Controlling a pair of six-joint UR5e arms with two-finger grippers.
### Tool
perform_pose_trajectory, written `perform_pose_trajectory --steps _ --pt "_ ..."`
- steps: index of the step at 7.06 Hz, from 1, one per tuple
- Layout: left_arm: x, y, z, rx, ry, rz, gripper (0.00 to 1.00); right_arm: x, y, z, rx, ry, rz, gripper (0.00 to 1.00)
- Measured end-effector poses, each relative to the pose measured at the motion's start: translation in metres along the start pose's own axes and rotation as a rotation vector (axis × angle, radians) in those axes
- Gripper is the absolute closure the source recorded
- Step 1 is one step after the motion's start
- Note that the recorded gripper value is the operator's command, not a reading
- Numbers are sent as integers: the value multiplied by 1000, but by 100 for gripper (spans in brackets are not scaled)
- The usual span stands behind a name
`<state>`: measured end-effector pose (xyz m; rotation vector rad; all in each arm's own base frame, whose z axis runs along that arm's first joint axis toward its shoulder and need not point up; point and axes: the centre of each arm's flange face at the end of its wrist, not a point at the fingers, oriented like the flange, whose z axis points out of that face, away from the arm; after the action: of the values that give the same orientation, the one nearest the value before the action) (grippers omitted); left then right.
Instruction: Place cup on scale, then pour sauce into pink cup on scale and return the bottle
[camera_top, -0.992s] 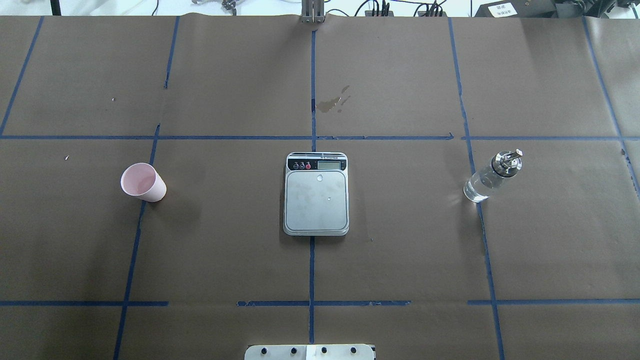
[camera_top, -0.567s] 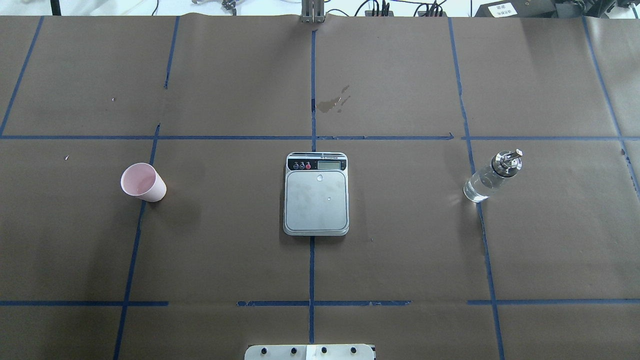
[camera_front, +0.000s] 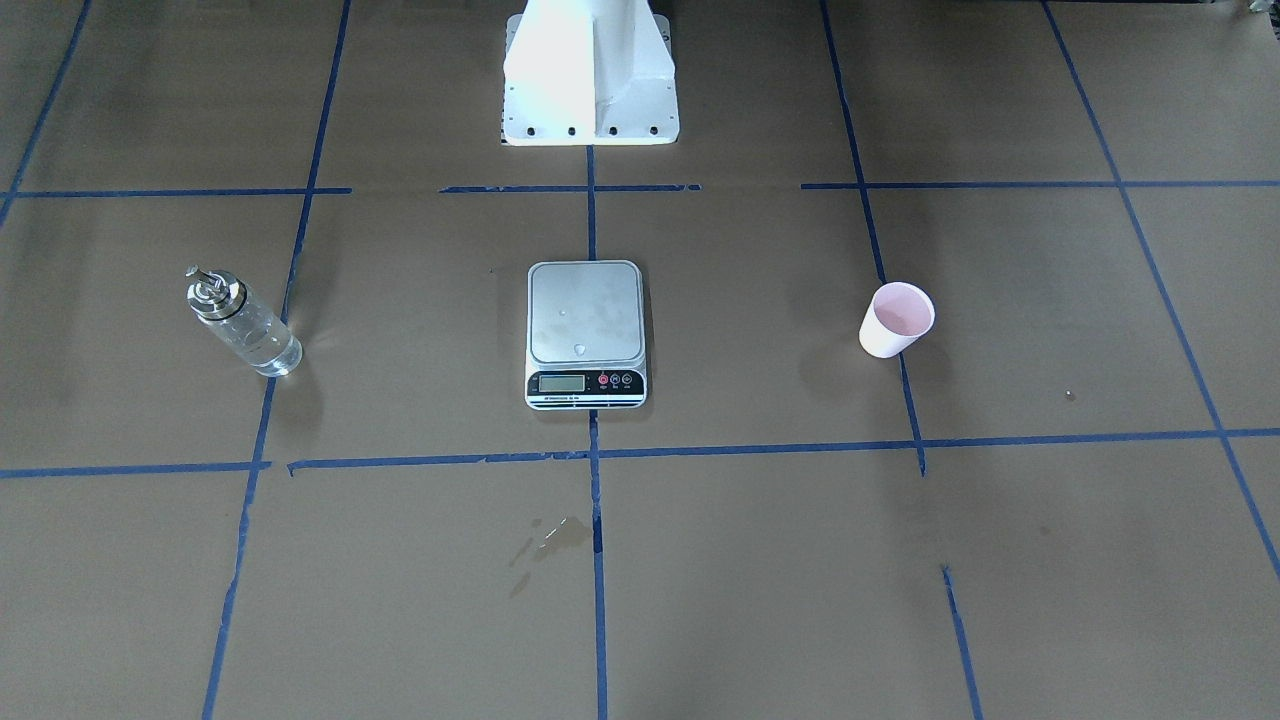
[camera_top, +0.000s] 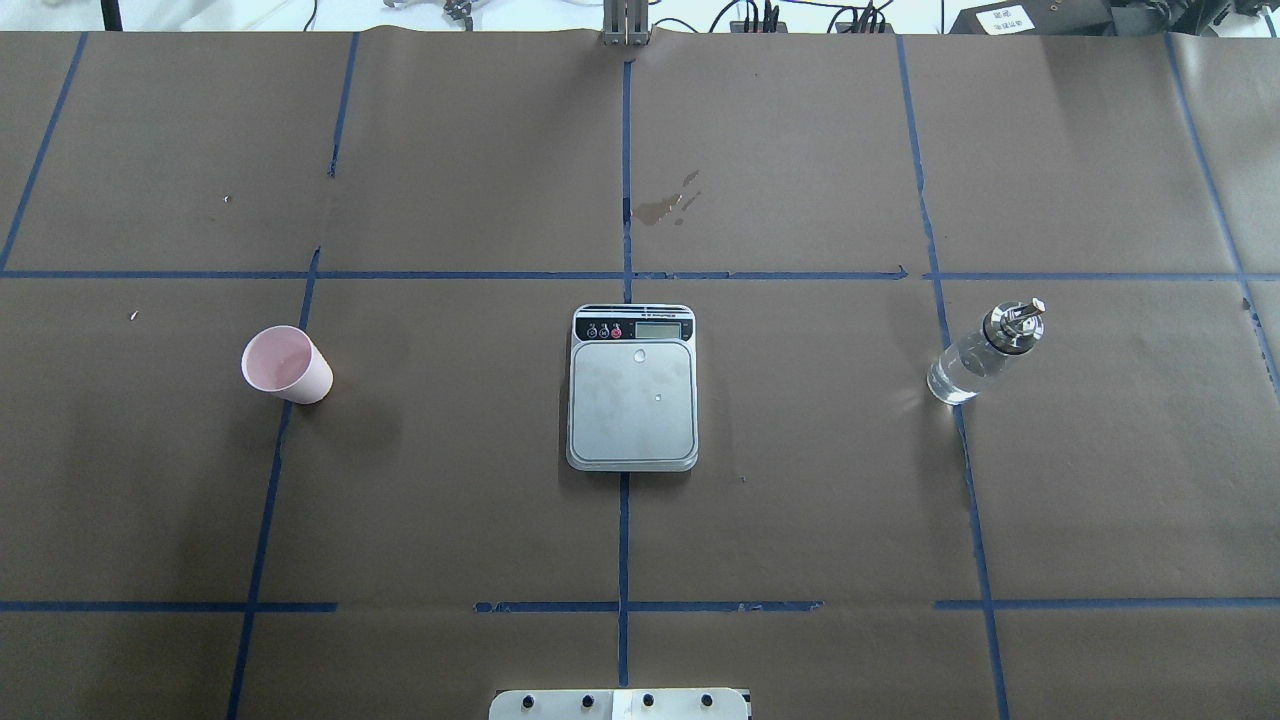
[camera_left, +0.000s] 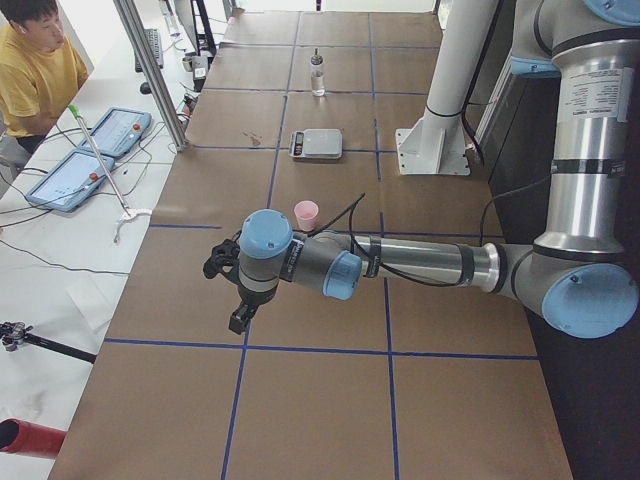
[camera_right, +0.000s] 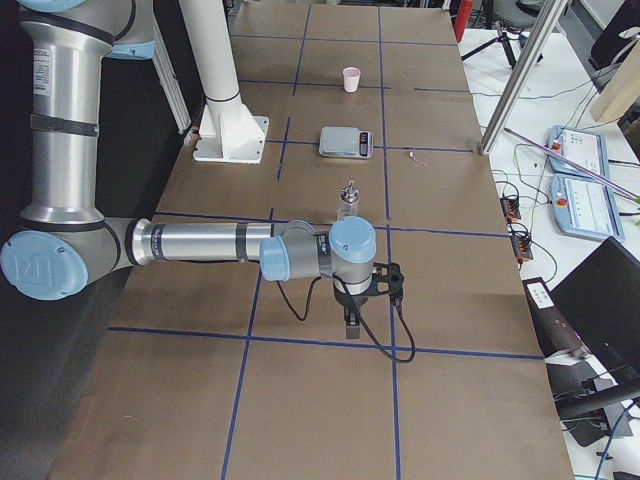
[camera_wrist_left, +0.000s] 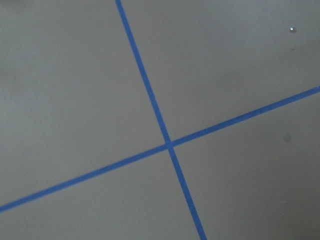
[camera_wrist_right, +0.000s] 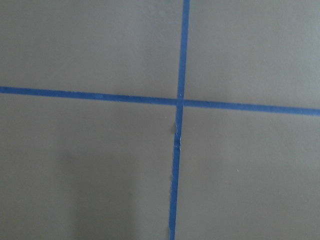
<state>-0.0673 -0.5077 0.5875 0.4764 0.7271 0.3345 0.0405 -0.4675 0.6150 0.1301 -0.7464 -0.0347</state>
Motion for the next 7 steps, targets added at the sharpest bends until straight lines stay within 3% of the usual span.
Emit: perform_pose_trajectory --steps 2,3,6,7 --pt "3 -13 -3 164 -15 161 0 -8 -12 -4 45 -9 -42 0" --pt "4 -11 0 197 17 164 0 -9 -13 -4 47 -22 -40 0" --pt "32 -11 1 284 114 61 0 -13 -10 0 53 -101 -50 0" --pt "55 -18 13 280 139 12 0 -12 -7 2 62 -112 -60 0"
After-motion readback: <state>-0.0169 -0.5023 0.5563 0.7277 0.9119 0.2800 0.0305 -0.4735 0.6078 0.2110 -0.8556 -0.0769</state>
